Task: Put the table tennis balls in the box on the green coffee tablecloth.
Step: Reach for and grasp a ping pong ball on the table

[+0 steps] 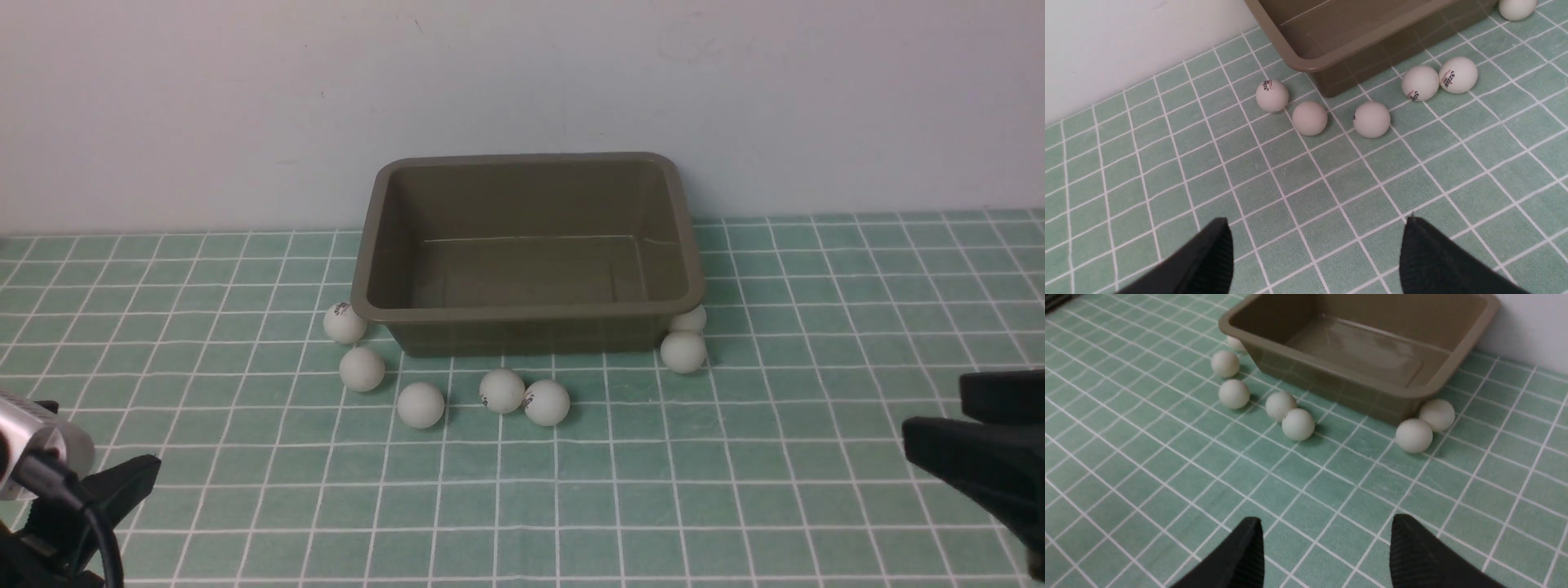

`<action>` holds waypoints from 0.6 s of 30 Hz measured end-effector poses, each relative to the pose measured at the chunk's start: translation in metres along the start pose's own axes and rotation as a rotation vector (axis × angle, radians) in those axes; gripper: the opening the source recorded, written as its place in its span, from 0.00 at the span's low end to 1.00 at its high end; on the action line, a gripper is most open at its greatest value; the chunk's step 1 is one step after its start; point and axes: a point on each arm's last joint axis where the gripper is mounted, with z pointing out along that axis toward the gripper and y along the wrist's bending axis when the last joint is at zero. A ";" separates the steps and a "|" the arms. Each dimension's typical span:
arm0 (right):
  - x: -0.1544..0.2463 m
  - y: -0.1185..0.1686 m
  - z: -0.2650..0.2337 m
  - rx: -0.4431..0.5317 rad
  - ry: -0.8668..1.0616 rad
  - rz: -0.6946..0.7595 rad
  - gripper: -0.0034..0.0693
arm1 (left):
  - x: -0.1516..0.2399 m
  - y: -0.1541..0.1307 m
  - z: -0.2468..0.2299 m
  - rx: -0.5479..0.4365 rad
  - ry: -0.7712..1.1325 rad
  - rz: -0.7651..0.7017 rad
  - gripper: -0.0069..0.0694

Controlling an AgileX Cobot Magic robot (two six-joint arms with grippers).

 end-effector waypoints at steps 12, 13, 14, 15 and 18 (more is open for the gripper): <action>-0.063 -0.057 0.055 0.022 0.091 0.021 0.58 | 0.000 0.000 0.000 -0.001 0.000 0.013 0.73; -0.067 -0.062 0.060 0.030 0.105 0.004 0.58 | 0.000 0.001 0.000 -0.004 -0.003 0.017 0.73; -0.070 -0.066 0.064 0.033 0.110 0.001 0.58 | -0.001 0.001 0.000 -0.008 -0.007 0.018 0.73; -0.072 -0.070 0.069 0.037 0.121 -0.007 0.58 | -0.002 0.002 0.000 -0.015 -0.015 0.021 0.73; -0.080 -0.085 0.090 0.026 0.155 0.009 0.58 | -0.004 0.004 0.000 -0.039 -0.041 0.023 0.74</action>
